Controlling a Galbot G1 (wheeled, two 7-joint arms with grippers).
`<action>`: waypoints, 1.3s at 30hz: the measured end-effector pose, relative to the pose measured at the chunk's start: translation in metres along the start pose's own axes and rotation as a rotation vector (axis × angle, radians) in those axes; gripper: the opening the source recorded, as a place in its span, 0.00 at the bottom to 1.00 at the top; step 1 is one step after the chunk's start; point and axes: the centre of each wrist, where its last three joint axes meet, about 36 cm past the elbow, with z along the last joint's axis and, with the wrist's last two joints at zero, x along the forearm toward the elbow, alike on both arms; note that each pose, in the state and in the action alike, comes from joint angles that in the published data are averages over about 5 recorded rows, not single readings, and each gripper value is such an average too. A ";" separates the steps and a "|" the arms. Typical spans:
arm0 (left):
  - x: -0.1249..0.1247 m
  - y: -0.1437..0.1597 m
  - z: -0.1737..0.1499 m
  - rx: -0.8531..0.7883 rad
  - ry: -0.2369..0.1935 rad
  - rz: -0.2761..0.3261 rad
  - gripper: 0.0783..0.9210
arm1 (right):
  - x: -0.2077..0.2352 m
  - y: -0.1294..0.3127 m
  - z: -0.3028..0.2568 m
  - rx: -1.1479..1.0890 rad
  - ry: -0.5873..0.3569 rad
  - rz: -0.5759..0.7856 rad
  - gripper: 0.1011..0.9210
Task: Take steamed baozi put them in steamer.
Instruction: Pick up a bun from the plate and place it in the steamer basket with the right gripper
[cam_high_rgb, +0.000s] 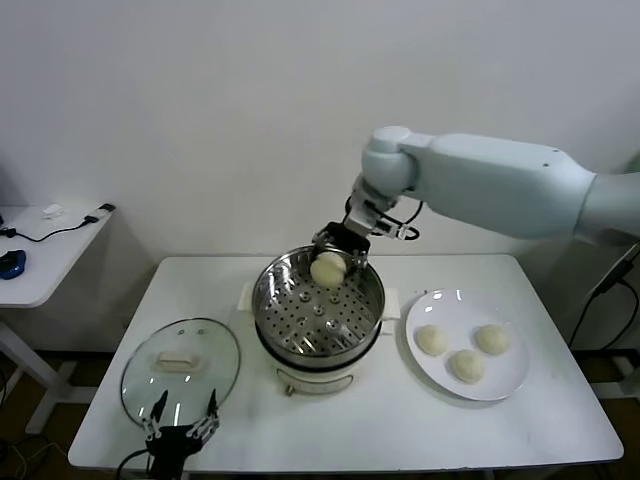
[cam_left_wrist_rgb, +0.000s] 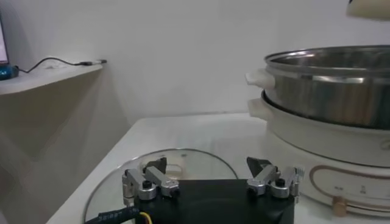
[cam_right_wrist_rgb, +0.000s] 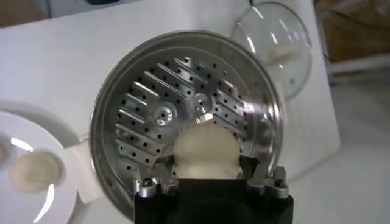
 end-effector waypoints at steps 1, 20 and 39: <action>0.000 0.000 0.000 0.000 0.000 0.001 0.88 | -0.006 -0.001 0.002 0.014 0.000 -0.007 0.75; -0.005 0.002 0.005 -0.009 -0.001 -0.002 0.88 | -0.074 -0.004 0.052 0.063 0.016 -0.028 0.75; -0.006 -0.001 0.001 -0.003 -0.013 0.002 0.88 | -0.056 -0.006 0.066 0.042 -0.007 -0.001 0.88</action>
